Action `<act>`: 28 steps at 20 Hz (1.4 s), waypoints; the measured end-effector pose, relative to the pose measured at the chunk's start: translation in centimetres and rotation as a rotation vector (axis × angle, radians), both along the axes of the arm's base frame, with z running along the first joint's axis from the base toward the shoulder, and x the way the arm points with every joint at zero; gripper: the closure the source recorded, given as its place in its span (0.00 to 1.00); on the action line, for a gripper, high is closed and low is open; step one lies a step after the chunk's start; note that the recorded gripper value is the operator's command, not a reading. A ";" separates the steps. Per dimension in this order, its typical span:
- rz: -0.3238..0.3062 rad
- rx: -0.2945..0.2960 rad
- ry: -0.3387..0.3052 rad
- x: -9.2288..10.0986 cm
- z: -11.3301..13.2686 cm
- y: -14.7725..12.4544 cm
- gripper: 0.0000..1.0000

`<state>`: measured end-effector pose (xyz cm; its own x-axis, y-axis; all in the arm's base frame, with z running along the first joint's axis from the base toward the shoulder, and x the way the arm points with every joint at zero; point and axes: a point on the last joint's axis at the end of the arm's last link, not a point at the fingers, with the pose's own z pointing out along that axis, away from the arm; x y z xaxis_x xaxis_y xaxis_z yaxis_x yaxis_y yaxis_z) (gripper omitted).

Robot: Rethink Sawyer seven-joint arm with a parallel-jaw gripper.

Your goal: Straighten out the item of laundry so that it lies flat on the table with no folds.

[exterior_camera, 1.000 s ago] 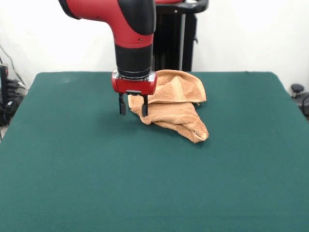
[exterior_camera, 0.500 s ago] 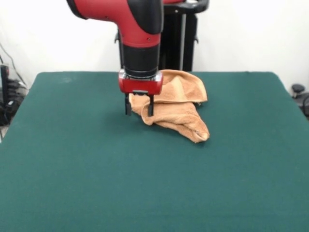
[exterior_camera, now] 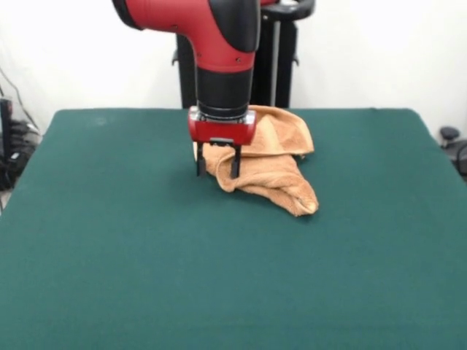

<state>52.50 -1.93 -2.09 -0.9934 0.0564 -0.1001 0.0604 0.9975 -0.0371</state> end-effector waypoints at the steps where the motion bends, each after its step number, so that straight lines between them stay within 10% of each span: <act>1: 0.001 0.000 0.000 0.0 -0.1 0.0 0.00; 19: 0.020 -0.008 0.003 -0.4 -0.4 0.9 0.00; 20: 0.022 -0.008 0.002 -0.4 -0.4 1.0 1.00; 28: 0.040 -0.009 0.001 -0.4 -0.5 1.9 1.00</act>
<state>52.11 -0.02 -2.58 -0.9949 0.0156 -0.0992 0.0203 0.9987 -0.0465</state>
